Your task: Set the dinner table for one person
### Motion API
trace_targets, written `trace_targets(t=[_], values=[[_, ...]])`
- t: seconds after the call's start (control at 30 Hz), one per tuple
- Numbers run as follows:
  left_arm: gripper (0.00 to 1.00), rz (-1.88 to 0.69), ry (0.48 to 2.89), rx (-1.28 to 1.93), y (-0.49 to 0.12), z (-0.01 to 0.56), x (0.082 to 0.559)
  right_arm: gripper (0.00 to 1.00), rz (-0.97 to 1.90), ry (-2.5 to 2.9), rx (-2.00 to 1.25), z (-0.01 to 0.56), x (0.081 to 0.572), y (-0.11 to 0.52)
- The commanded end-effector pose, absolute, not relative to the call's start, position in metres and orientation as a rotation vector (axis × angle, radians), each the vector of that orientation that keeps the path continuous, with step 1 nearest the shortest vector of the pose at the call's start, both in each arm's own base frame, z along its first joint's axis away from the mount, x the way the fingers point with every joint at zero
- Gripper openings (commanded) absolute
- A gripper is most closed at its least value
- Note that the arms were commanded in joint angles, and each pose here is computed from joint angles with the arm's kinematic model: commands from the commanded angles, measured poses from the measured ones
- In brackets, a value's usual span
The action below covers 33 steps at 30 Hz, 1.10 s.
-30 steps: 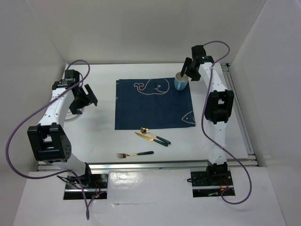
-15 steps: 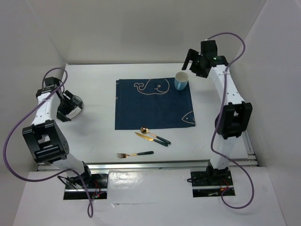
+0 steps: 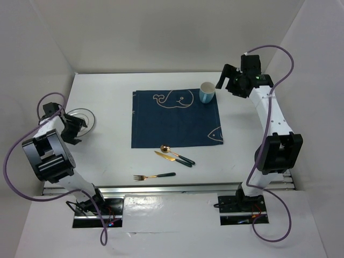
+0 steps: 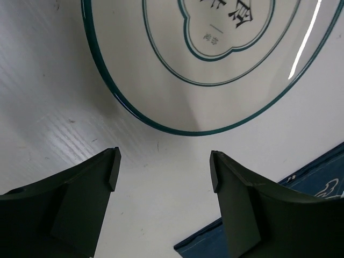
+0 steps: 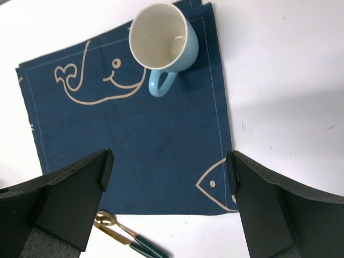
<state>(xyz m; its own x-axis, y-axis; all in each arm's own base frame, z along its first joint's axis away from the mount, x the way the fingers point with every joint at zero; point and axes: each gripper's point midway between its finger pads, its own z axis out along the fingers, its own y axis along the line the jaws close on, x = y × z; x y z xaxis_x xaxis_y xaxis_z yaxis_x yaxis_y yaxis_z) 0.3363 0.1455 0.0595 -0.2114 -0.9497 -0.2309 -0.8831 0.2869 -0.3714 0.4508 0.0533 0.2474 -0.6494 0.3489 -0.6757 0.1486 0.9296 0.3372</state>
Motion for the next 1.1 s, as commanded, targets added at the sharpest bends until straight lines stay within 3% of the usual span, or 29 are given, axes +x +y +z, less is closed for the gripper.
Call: trace_targets(t=[0.0, 0.33, 0.57, 0.73, 1.07], values=[[0.84, -0.327, 2.035, -1.682, 0.144, 0.051, 0.349, 0.99, 0.304, 2.254, 0.324, 0.262, 0.436, 0.05], [0.86, -0.294, 1.838, -1.721, 0.155, 0.038, 0.349, 0.99, 0.318, 2.316, 0.326, 0.247, 0.431, 0.053], [0.76, -0.264, 1.809, -1.745, 0.164, 0.032, 0.354, 0.99, 0.325, 2.337, 0.326, 0.242, 0.429, 0.055], [0.68, -0.263, 1.837, -1.727, 0.158, 0.028, 0.363, 0.99, 0.322, 2.356, 0.33, 0.233, 0.432, 0.055], [0.64, -0.305, 2.028, -1.584, 0.12, 0.014, 0.396, 0.99, 0.309, 2.359, 0.317, 0.232, 0.436, 0.06]])
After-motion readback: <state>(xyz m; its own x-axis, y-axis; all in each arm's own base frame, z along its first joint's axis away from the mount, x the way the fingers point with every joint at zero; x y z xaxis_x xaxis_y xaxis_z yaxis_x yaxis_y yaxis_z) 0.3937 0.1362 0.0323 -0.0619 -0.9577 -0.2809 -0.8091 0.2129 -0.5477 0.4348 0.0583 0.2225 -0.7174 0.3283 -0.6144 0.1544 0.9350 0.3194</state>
